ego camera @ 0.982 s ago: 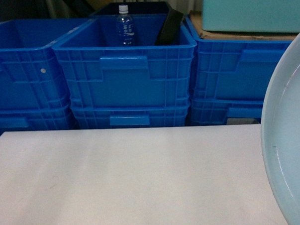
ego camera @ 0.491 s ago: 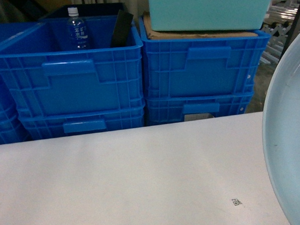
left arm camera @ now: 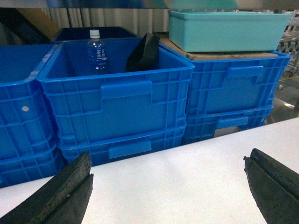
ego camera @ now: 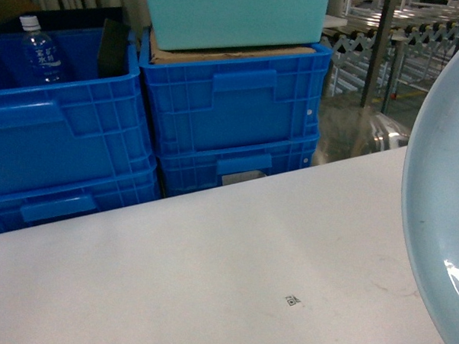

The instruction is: Place blue tray on left shelf second layer neatly

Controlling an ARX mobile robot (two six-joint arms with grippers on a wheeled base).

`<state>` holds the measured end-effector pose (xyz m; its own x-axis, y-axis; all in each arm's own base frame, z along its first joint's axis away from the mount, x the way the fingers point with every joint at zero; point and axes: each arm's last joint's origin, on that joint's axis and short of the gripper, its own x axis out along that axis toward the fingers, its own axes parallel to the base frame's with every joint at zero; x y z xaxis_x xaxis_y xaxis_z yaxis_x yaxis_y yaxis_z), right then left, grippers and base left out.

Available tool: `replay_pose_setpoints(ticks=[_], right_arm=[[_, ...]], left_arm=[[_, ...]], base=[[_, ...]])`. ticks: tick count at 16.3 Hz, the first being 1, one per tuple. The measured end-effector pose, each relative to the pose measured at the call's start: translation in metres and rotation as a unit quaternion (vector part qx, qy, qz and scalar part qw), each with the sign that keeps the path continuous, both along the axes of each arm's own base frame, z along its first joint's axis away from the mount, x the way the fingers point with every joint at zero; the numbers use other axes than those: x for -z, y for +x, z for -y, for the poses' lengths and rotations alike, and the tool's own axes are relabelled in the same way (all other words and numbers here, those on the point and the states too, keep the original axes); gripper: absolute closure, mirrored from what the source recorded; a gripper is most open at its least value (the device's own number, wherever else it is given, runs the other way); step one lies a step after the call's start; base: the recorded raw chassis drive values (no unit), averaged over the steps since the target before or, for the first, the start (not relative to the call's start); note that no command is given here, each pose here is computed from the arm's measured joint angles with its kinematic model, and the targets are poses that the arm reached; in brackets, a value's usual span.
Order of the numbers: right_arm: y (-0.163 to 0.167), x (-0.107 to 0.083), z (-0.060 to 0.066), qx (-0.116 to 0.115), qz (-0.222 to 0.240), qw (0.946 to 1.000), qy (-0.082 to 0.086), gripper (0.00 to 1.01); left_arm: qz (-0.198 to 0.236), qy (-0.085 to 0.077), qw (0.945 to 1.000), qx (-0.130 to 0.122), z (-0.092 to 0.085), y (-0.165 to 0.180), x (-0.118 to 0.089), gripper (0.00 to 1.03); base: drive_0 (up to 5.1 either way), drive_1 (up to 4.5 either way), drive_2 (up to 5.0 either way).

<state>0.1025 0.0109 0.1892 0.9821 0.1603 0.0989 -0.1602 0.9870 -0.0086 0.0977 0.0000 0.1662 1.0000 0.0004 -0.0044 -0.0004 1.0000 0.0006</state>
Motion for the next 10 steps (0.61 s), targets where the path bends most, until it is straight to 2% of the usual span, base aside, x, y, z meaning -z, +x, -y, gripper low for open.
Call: replay_pose_setpoints(ticks=[10], right_arm=[[0.0000, 0.0000, 0.0000, 0.000, 0.000, 1.0000, 0.000, 0.99]], left_arm=[[0.000, 0.000, 1.0000, 0.000, 0.0000, 0.0000, 0.0000, 0.05]], base=[[-1.5, -1.47, -1.5]])
